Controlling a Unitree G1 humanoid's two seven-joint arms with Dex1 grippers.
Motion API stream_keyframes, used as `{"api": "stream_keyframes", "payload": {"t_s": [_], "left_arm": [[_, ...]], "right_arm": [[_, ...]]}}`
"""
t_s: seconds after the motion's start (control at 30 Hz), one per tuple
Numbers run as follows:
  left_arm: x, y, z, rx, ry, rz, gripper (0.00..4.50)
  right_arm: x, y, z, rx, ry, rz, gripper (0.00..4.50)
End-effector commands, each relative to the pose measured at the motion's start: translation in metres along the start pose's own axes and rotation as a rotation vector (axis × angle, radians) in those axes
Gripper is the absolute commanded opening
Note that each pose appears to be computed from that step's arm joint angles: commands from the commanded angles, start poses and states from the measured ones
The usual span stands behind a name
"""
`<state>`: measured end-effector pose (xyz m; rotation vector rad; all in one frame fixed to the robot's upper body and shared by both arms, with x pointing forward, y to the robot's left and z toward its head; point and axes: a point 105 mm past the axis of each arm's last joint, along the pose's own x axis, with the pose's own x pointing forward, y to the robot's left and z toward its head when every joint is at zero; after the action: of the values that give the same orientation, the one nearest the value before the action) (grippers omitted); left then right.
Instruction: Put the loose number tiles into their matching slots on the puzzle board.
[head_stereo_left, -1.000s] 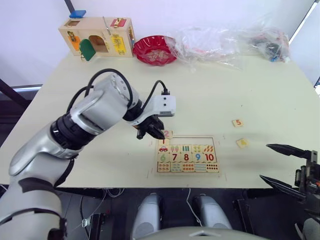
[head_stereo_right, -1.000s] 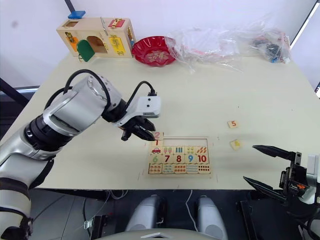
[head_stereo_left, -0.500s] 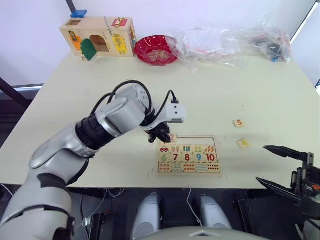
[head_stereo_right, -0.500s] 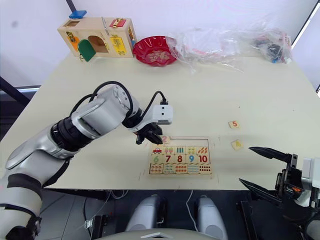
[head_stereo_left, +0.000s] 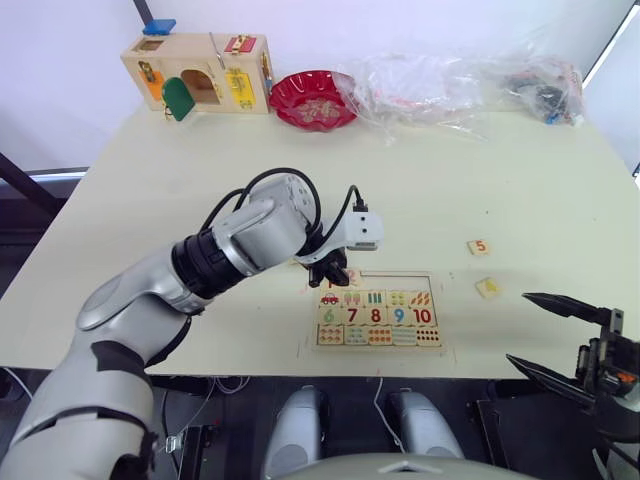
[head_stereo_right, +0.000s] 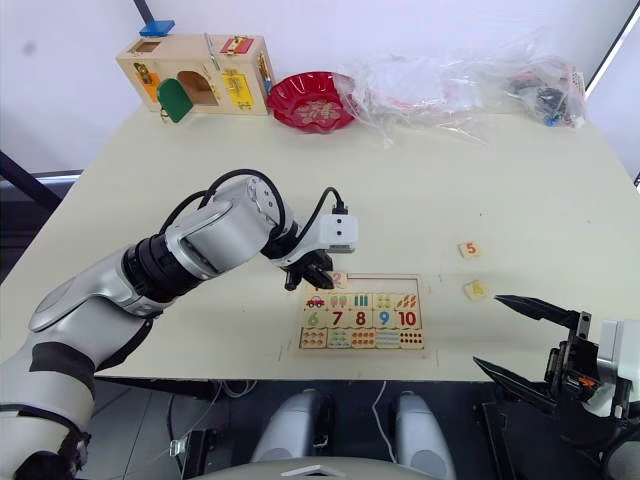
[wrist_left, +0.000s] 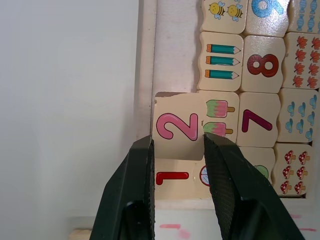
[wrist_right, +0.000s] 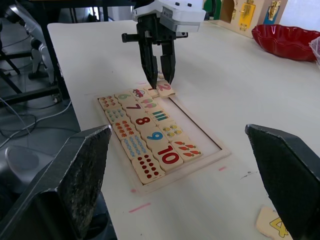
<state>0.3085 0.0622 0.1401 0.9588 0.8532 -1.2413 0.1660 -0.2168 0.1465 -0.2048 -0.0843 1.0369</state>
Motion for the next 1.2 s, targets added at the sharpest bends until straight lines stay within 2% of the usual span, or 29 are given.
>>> {"api": "stream_keyframes", "payload": {"t_s": [0.03, 1.2], "left_arm": [[-0.002, 0.002, 0.002, 0.032, 0.008, 0.025, 0.95], [0.015, -0.002, 0.002, 0.068, 0.007, 0.016, 0.95]], "right_arm": [[0.003, 0.004, 0.007, -0.033, -0.015, 0.014, 4.5], [0.007, 0.006, 0.008, -0.024, -0.021, 0.006, 4.5]]}}
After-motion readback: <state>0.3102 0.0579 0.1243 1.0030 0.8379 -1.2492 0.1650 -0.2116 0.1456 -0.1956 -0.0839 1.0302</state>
